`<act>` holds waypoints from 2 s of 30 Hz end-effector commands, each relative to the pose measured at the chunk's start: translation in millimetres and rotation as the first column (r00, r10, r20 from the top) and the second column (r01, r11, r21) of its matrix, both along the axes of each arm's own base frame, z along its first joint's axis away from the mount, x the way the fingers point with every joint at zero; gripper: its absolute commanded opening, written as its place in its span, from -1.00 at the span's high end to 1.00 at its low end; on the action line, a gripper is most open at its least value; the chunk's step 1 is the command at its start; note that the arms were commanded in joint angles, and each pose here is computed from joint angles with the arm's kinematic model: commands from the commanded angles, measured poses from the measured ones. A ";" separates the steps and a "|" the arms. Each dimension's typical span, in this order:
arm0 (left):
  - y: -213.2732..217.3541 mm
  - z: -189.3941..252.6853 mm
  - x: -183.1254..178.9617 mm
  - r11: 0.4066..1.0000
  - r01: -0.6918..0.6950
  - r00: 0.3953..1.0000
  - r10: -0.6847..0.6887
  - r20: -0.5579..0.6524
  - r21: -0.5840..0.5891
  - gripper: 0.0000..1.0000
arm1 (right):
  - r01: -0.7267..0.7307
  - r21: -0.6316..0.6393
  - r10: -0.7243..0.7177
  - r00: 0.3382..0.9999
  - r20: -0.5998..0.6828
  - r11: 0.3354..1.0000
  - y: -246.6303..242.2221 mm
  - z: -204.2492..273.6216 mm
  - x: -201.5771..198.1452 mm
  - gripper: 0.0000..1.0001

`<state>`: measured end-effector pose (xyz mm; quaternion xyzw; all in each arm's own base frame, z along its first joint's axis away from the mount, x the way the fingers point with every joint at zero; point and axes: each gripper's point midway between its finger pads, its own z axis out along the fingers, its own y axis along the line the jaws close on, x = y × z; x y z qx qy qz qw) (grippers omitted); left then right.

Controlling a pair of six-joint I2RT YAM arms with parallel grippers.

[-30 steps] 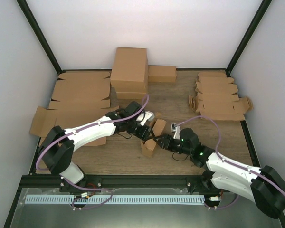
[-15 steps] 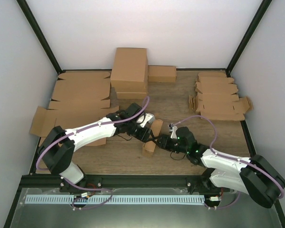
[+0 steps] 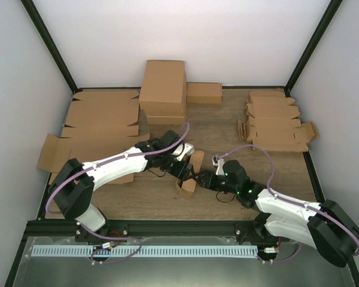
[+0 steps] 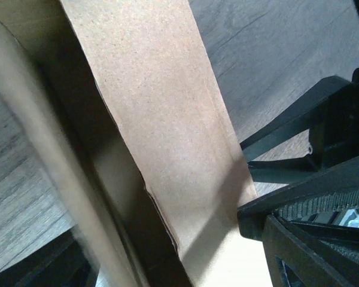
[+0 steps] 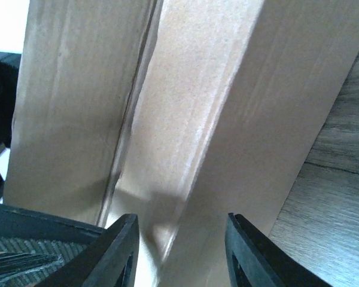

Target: Fold the paper box

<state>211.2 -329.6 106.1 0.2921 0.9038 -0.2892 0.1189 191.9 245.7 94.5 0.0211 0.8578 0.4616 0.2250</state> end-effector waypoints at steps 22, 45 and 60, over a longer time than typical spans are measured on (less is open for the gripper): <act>11.0 13.3 -20.7 0.993 0.065 0.997 -0.067 0.023 0.101 -0.75 | -0.110 0.113 0.107 0.994 0.034 0.987 22.3 25.8 -6.5 0.54; 19.6 -4.9 -30.5 0.927 0.010 0.992 -0.058 0.115 0.376 -0.73 | -0.126 0.124 0.125 0.992 0.022 0.984 37.1 35.5 4.4 0.63; 25.8 -1.5 -43.7 0.915 0.140 0.976 -0.191 0.100 0.379 -0.50 | 0.064 -0.152 -0.023 0.965 0.263 0.986 -26.0 58.0 47.4 0.25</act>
